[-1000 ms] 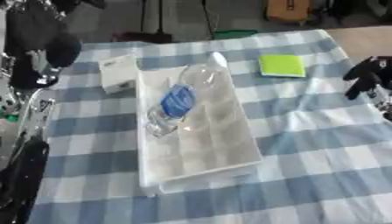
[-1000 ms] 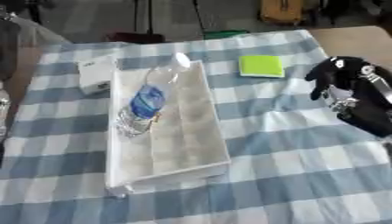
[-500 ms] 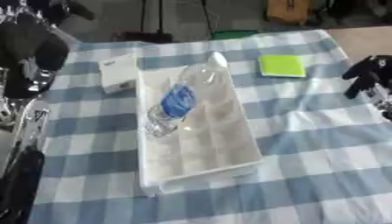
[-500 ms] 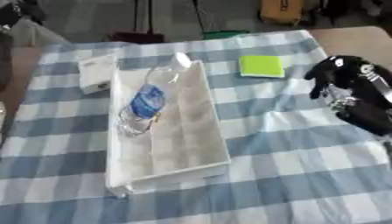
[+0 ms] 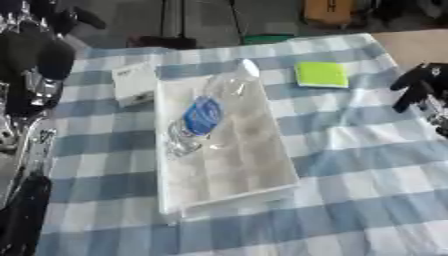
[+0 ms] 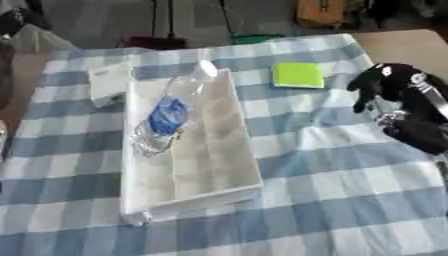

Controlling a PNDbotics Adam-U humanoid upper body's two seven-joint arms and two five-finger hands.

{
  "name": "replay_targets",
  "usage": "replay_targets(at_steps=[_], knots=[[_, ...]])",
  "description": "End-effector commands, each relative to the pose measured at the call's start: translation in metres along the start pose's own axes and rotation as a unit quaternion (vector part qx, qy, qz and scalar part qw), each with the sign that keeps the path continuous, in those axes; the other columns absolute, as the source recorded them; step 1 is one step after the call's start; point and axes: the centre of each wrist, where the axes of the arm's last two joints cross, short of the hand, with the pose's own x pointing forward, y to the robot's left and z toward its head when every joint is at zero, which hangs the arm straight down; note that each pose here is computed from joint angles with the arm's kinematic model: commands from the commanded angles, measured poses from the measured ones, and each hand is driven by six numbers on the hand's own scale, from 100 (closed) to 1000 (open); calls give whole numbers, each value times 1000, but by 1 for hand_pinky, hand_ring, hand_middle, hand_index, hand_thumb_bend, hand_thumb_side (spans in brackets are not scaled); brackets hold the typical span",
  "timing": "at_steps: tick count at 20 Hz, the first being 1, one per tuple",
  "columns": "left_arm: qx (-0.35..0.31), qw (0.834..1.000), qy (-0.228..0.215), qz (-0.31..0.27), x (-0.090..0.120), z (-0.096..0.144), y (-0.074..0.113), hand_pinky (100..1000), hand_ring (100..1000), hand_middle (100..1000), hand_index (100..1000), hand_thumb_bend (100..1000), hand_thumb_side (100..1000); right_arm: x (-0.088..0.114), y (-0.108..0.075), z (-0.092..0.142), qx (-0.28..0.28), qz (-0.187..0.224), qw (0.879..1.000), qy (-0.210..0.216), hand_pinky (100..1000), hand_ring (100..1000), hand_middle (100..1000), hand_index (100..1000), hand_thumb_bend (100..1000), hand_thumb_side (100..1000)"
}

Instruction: Pick up objects on the table and place them in the box.

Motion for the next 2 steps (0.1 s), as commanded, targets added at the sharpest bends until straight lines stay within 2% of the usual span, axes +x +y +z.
replay_targets(at_steps=[1,2], knots=[[-1,1000,-11,-9,7,-4,2,558,823,967,905,706,421,5,-6,-1,-4,11,1000,-5,536,461,598,662,100,524],[1,1000,-10,-10,7,-4,2,558,823,967,905,706,421,4,-5,-1,-4,11,1000,-5,536,461,598,662,100,524]])
